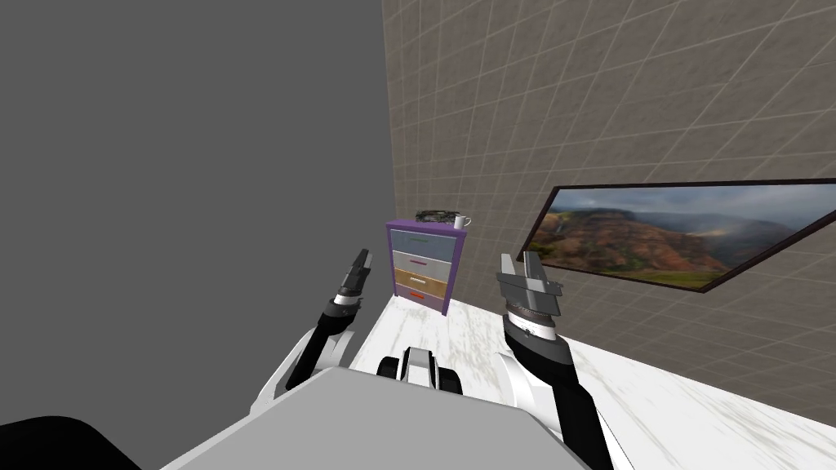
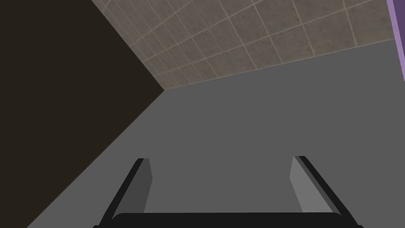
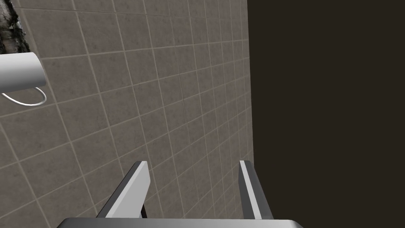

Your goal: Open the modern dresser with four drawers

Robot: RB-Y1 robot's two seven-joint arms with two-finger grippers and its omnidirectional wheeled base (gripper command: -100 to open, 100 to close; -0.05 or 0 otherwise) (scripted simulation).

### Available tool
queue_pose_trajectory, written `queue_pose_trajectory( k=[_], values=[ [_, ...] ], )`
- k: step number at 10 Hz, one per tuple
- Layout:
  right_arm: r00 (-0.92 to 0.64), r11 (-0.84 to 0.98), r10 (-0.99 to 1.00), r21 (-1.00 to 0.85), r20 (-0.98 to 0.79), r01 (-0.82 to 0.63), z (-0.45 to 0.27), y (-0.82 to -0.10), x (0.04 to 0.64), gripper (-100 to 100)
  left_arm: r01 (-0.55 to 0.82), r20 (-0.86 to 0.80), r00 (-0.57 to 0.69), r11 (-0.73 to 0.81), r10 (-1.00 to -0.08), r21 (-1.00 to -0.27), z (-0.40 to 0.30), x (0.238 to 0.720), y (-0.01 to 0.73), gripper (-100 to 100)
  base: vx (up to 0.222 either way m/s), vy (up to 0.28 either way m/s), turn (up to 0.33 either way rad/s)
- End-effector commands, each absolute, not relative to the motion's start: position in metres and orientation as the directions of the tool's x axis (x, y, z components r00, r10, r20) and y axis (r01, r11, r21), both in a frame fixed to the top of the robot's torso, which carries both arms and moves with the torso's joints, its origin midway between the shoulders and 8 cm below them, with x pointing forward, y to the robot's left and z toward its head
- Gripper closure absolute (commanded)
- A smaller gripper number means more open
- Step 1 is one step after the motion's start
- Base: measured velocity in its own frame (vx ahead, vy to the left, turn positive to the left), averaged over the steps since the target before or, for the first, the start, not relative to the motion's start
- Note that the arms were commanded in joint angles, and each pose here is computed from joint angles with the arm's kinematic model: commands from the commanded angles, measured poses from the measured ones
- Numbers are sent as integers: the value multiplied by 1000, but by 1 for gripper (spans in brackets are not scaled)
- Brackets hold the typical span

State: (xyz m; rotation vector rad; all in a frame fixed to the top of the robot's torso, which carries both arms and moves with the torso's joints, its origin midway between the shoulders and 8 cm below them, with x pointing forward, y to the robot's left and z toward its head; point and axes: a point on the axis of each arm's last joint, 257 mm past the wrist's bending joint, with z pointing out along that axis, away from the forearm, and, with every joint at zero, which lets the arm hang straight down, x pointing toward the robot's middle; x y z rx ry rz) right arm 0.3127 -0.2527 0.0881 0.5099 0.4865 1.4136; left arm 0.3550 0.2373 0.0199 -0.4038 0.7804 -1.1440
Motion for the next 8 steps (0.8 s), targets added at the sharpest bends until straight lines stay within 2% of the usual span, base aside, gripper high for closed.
queue_pose_trajectory(
  k=[1,8],
  values=[
    [96,87,995,601,-17,-795,88,-253,313,0,628,-370,177,394,-912,-671,-7,366,236,-100,100,8,-27],
    [96,87,995,601,-17,-795,88,-253,313,0,555,-419,134,418,-898,-719,-76,388,238,-100,104,0,-36]
  ],
)
